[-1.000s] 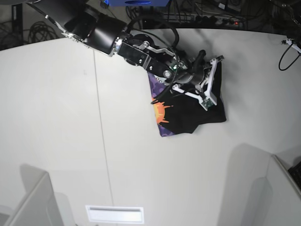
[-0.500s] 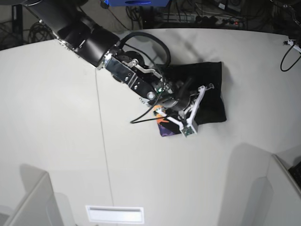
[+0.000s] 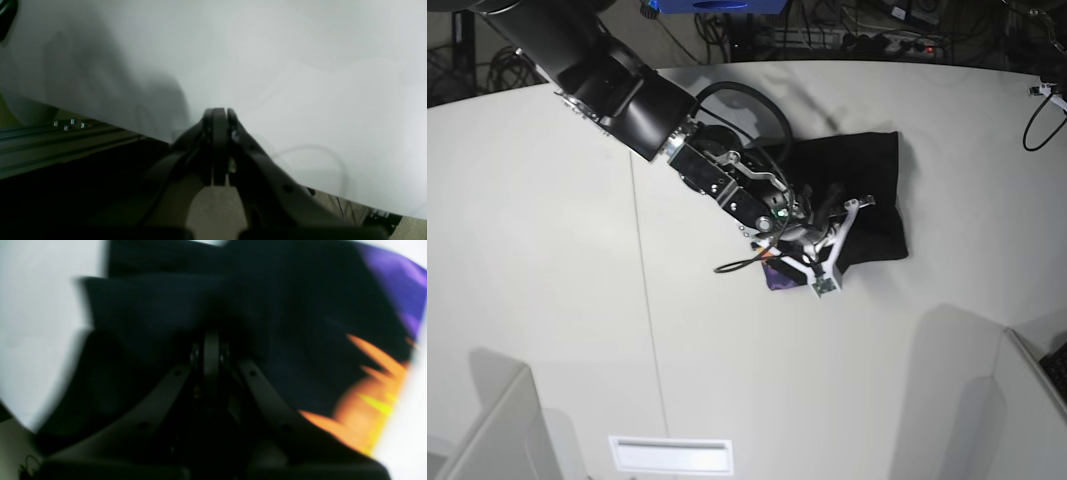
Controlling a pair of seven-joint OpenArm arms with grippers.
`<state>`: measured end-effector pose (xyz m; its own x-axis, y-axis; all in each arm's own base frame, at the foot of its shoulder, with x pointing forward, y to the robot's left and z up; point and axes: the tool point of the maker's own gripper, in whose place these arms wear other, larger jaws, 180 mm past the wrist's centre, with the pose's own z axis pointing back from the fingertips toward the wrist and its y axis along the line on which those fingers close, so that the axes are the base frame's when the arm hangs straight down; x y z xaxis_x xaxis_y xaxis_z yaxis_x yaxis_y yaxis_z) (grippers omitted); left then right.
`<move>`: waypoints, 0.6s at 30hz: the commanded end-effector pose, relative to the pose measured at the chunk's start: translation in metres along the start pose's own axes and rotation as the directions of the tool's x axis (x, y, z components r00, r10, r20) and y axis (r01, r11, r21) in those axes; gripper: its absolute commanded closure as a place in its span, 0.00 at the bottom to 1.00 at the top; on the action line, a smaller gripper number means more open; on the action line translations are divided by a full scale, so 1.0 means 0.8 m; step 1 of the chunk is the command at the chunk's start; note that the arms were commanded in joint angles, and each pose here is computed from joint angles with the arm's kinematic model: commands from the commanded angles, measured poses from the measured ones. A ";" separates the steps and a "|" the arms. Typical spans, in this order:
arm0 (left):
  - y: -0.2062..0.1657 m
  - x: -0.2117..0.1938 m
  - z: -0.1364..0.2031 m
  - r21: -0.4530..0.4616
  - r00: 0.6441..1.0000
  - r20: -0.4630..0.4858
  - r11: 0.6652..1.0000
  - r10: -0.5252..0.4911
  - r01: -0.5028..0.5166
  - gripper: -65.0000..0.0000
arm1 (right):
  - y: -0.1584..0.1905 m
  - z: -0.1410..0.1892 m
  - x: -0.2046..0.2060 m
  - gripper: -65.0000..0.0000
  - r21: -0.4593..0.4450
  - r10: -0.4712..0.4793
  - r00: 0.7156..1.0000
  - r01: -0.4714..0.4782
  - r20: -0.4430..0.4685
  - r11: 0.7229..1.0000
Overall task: Fold the T-shirt properly
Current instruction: 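Press and adjust the folded bundle with the right gripper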
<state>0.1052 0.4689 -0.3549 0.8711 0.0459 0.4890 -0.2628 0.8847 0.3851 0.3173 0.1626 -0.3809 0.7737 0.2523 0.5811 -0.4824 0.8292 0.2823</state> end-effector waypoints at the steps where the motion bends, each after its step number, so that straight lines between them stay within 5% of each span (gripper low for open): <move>1: 0.015 0.014 0.007 0.030 0.999 0.031 0.999 -0.015 0.014 1.00 | 0.014 0.007 0.040 1.00 0.022 0.021 0.996 -0.023 0.084 0.999; 10: 0.016 0.016 0.008 0.034 0.999 0.035 0.999 -0.016 0.015 1.00 | 0.067 0.016 0.078 1.00 0.081 0.150 0.967 -0.170 0.208 0.982; 18: 0.014 0.019 0.006 0.029 0.999 0.040 1.000 -0.011 0.009 1.00 | 0.142 0.071 0.086 1.00 0.320 0.133 0.959 -0.211 0.249 0.924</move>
<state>0.1085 0.4688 -0.3533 0.8673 0.0426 0.4960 -0.2637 0.8843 0.3852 0.2828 0.2419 -0.2841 0.6062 0.2618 0.7510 -0.7287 0.5612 0.3925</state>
